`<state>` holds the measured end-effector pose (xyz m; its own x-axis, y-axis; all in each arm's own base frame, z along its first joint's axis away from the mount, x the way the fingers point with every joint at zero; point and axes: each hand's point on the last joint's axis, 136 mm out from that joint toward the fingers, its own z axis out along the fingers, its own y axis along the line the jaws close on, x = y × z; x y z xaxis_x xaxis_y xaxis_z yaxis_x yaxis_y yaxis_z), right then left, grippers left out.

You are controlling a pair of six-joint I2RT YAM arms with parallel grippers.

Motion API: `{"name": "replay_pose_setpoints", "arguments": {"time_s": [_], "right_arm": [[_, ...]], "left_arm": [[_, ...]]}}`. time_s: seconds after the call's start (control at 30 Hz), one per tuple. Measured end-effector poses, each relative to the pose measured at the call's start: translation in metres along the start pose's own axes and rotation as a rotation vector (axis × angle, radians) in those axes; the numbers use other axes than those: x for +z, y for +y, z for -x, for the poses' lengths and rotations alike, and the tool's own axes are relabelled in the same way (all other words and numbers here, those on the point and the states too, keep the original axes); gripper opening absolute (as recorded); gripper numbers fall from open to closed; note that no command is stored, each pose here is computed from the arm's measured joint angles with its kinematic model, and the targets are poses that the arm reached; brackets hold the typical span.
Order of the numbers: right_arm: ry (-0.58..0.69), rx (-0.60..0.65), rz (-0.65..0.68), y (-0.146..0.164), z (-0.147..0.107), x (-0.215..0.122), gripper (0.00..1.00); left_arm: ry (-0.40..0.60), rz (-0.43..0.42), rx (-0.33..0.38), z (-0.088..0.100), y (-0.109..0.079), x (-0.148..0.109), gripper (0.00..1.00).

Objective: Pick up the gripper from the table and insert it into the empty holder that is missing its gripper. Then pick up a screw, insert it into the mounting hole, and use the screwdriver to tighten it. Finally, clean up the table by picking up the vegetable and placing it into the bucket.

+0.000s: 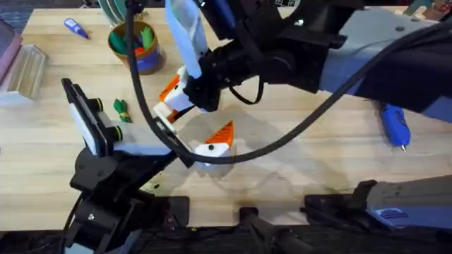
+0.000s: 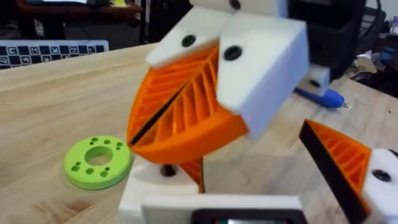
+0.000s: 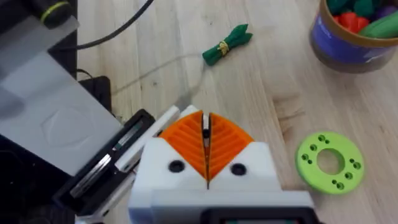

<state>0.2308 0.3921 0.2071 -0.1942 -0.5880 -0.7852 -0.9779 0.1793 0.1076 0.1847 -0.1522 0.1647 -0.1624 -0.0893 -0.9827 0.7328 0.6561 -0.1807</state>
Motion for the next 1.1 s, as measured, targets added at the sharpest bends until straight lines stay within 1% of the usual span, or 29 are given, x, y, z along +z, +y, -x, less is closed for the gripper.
{"name": "replay_pose_setpoints", "arguments": {"time_s": [0.93,1.1], "right_arm": [[0.015,0.008,0.008,0.0019,-0.0044,0.0005,0.005],[0.017,-0.001,0.019,0.0079,-0.0048,0.0034,0.005]], "left_arm": [[0.002,-0.005,-0.011,-0.0004,-0.0009,0.0000,0.989],[0.001,-0.005,-0.015,-0.0002,-0.0009,0.0000,0.989]]}}
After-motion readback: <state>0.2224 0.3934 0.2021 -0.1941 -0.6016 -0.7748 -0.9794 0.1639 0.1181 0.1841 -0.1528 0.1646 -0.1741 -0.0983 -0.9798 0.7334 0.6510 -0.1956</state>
